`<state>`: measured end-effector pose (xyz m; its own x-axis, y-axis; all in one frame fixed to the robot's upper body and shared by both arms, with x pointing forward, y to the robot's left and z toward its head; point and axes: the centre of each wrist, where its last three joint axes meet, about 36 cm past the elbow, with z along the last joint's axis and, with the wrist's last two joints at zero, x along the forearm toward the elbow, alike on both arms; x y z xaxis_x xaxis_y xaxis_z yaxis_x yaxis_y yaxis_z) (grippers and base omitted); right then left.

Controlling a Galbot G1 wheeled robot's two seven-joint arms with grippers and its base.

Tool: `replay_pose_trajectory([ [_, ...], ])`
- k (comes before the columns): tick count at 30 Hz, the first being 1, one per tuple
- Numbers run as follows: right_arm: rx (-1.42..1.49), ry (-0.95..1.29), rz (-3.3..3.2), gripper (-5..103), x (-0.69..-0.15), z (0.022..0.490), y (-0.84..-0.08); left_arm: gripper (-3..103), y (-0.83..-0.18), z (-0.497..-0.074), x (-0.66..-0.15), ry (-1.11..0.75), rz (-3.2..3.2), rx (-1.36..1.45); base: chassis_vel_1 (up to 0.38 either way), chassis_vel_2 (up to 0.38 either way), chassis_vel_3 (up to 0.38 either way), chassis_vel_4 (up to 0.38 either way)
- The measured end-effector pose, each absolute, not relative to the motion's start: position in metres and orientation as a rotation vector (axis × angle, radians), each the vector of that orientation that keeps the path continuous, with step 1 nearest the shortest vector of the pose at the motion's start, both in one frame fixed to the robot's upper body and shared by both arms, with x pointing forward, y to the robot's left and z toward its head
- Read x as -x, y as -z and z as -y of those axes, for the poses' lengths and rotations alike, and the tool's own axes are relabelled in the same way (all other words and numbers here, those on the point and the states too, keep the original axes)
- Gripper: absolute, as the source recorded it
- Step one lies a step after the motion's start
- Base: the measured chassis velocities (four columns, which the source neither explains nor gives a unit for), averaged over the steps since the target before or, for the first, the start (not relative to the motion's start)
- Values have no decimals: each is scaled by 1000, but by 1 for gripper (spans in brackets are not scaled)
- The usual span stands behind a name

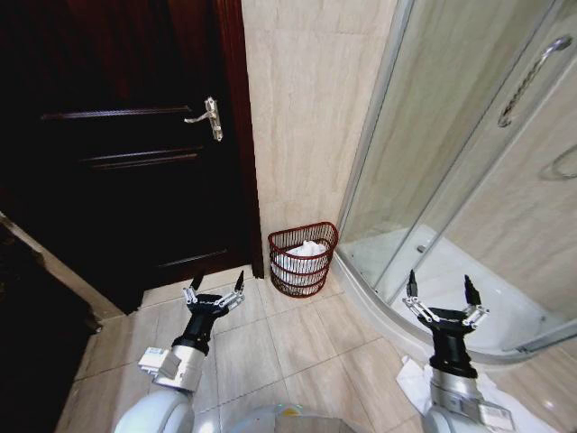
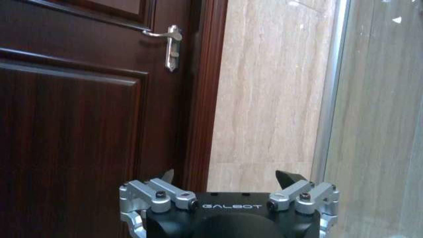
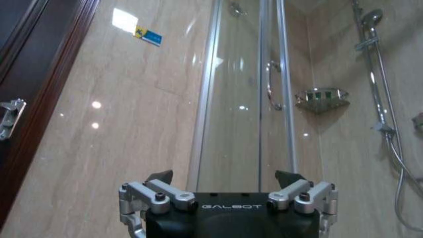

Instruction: Discard the used towel into the hamper.

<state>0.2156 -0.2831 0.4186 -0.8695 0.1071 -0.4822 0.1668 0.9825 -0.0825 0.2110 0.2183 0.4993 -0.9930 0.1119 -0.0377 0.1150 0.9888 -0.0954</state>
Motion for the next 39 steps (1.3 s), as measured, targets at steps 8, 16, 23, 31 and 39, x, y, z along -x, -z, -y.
replay_pose_trajectory([
  [8,-192,180,-2631,100,-211,286,-419,100,-499,-218,-211,152,-3101,-177,0,0,0,0],
  [16,-227,130,-2602,100,-212,298,-431,100,-499,-218,-211,152,-3101,-177,0,0,0,0],
  [23,-213,17,-2577,100,-212,309,-449,100,-499,-218,-211,152,-3101,-177,0,0,0,0],
  [31,-59,-109,-2554,100,-220,303,-476,100,-499,-218,-211,152,-3101,-177,0,0,0,0],
  [39,-136,-61,-2549,100,-220,317,-467,100,-499,-218,-211,152,-3101,-177,0,0,0,0],
])
